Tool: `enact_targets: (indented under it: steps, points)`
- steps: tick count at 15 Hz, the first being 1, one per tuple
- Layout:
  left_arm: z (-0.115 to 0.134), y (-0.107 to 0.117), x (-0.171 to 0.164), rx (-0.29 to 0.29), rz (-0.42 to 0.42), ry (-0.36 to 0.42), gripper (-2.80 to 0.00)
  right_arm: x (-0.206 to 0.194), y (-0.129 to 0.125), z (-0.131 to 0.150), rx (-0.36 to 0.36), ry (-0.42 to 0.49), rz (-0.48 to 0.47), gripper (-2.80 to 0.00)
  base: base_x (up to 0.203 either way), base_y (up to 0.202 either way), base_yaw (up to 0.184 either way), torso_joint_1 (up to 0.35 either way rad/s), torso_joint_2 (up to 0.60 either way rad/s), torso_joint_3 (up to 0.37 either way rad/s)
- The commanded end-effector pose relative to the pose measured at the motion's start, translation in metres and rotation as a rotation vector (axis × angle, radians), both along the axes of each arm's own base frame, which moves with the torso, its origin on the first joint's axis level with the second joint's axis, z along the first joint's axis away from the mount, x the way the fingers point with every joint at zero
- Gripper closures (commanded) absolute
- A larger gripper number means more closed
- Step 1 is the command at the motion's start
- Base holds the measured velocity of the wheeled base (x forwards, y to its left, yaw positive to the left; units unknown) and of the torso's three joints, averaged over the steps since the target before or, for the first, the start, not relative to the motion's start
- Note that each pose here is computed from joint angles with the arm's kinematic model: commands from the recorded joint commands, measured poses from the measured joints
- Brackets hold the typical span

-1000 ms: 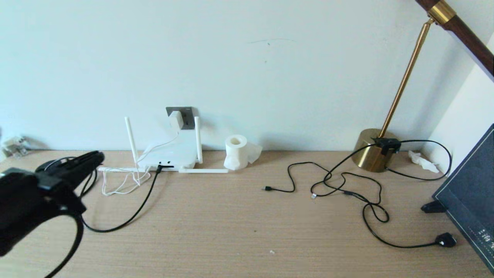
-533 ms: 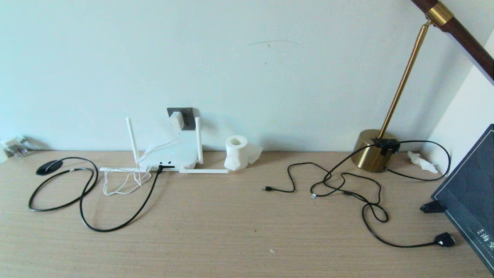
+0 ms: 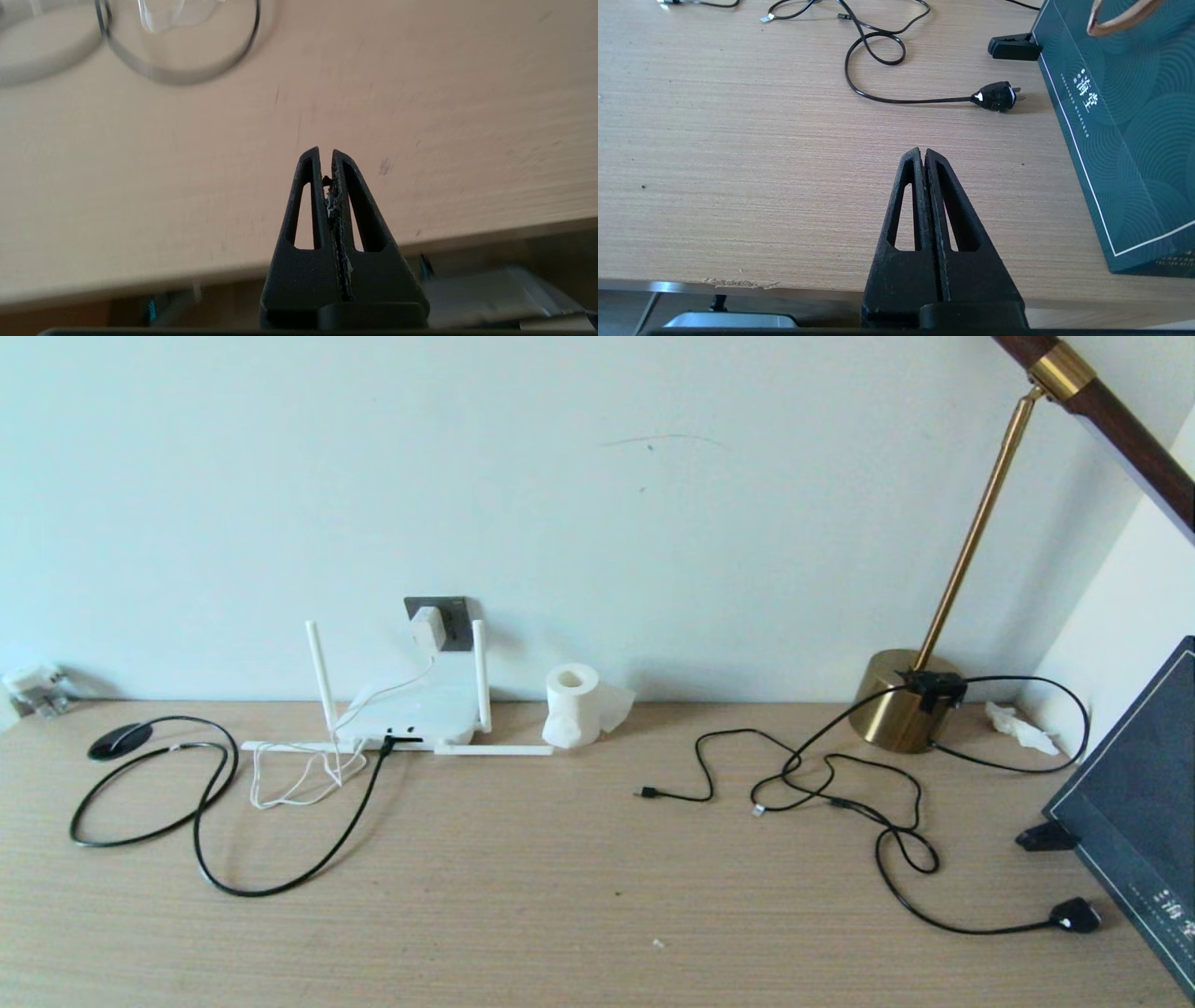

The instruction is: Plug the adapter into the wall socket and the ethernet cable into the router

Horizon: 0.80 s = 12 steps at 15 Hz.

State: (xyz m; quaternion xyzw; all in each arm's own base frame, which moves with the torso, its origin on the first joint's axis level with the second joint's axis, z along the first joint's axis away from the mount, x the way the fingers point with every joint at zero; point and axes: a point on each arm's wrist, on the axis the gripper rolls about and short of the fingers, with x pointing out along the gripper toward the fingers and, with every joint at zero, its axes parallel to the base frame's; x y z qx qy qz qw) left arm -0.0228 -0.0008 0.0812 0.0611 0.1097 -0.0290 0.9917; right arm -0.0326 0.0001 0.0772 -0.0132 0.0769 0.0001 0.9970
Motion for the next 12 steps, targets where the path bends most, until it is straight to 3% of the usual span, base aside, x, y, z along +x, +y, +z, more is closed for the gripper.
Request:
enact_targets:
  steps: [1, 7, 9, 12]
  points:
    - [-0.0042, -0.0006, -0.0085, -0.014, -0.009, -0.1, 0.0, 0.0, 0.0, 0.0002, 0.004, 0.001, 0.0, 0.0, 0.0, 0.0, 0.0, 0.0, 0.0, 0.0]
    - [-0.004, -0.0002, -0.0078, -0.051, 0.016, -0.092, 0.0, 0.0001, 0.0, -0.0002, 0.01, 0.003, -0.001, 0.0, 0.0, 0.0, 0.0, 0.0, 0.0, 0.0]
    - [-0.0037, 0.001, -0.0078, -0.123, 0.087, -0.095, 0.0, 0.0001, 0.0, -0.0002, 0.028, 0.003, -0.006, 0.0, 0.0, 0.0, 0.0, 0.0, 0.0, 0.0]
    - [-0.0039, 0.0012, -0.0077, -0.122, 0.093, -0.096, 0.0, 0.0, -0.0001, 0.0002, 0.028, 0.001, -0.01, 0.0, 0.0, 0.0, 0.0, 0.0, 0.0, 0.0]
